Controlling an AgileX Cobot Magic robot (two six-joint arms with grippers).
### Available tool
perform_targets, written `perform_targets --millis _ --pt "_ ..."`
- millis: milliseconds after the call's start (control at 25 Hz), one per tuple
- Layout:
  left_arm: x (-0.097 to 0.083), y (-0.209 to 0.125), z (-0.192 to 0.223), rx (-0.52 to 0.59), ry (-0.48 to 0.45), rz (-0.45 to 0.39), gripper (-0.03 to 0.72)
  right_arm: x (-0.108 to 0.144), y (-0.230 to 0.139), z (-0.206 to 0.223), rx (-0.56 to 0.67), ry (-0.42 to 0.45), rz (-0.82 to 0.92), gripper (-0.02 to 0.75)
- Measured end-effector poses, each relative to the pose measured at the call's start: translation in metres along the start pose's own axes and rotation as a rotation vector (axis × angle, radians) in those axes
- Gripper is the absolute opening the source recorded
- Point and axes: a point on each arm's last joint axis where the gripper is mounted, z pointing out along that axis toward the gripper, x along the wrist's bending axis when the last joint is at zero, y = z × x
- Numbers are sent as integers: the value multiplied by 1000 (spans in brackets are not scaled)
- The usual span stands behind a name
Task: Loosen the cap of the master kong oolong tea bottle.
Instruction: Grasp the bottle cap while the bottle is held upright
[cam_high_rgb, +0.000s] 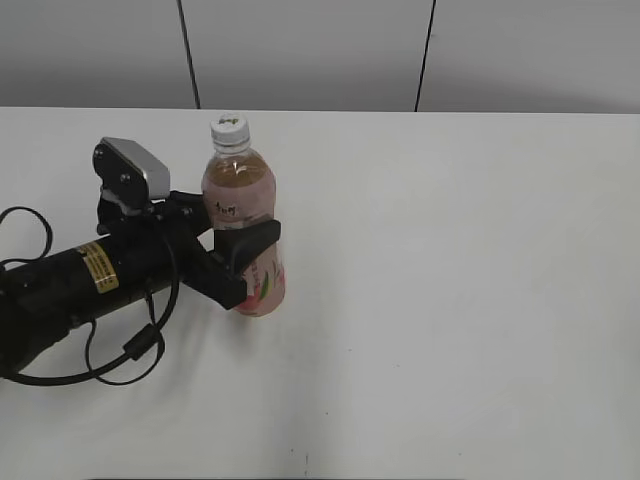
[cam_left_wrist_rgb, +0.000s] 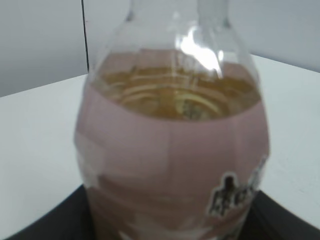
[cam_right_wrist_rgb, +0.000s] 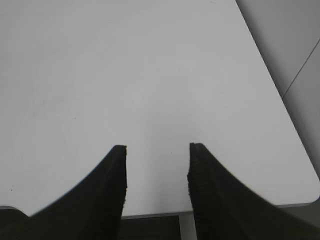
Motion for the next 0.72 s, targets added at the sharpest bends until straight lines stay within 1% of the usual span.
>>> perform_targets --millis 240,440,600,720 --pt "-2 0 0 4 -27 14 394 0 0 0 0 3 1 315" --pt "-5 -1 0 10 -69 34 394 1 4 2 -2 14 -1 315" --pt "-7 -1 1 13 -89 43 394 4 26 22 123 37 -33 315" --pt "-8 -1 1 14 -103 49 394 8 46 46 238 79 -42 315"
